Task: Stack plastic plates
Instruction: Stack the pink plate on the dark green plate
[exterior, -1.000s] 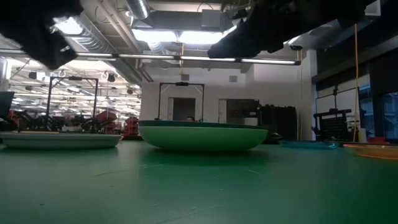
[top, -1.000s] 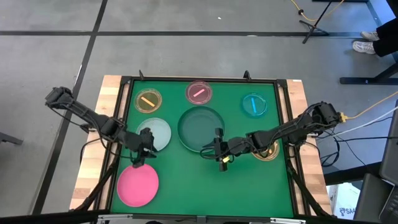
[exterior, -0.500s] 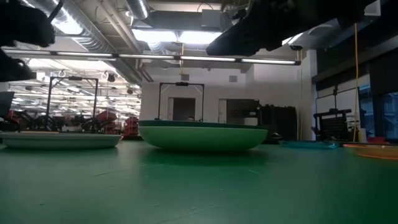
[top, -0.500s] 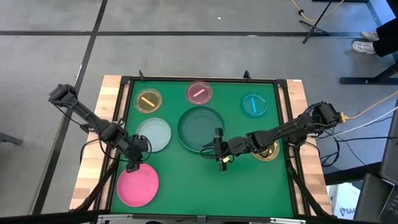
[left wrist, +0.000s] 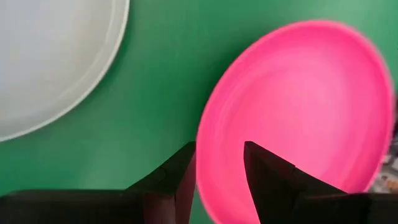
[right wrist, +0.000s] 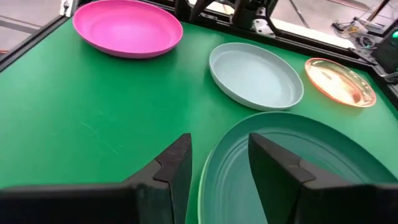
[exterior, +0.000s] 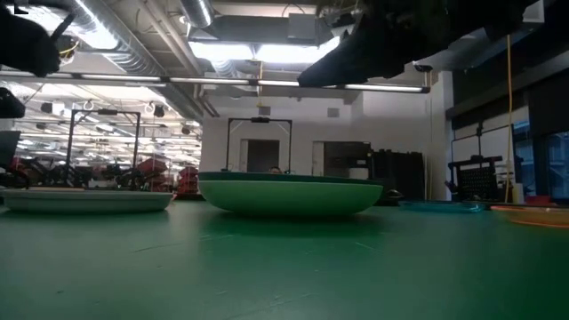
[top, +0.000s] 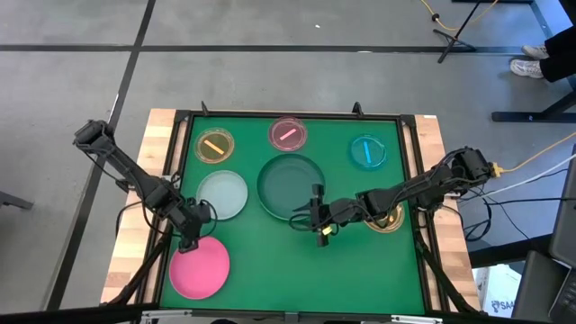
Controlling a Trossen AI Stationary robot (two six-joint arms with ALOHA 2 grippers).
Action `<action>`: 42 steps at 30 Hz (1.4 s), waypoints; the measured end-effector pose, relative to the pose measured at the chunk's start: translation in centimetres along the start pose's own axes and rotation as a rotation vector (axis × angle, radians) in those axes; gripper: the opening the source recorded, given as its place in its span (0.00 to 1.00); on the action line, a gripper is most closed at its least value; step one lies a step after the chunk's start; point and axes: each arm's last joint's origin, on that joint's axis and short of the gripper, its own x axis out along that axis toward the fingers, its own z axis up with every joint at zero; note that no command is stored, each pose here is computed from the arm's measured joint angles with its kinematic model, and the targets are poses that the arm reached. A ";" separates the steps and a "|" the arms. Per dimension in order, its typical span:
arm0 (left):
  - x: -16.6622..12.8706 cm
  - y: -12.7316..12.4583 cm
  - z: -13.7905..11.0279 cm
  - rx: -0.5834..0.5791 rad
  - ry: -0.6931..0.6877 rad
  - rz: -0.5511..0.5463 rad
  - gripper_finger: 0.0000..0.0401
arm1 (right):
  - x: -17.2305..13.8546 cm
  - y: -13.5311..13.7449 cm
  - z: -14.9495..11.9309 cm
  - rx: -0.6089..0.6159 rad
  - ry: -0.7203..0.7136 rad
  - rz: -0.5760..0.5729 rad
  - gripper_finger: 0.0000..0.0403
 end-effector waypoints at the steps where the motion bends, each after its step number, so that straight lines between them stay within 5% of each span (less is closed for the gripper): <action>1: 0.1 0.0 -0.1 0.005 0.009 0.016 0.32 | 0.0 0.0 0.0 -0.002 0.002 -0.007 0.37; 24: 4.9 -1.1 0.2 0.077 0.162 0.157 0.31 | 0.0 0.0 0.0 0.003 0.004 -0.006 0.37; 35: 5.5 -1.6 1.3 0.161 0.145 0.056 0.04 | 0.0 0.0 0.0 0.003 0.004 -0.007 0.37; 42: 5.4 -1.2 2.2 0.128 0.132 0.049 0.03 | 0.0 0.0 -0.1 0.000 0.012 0.005 0.37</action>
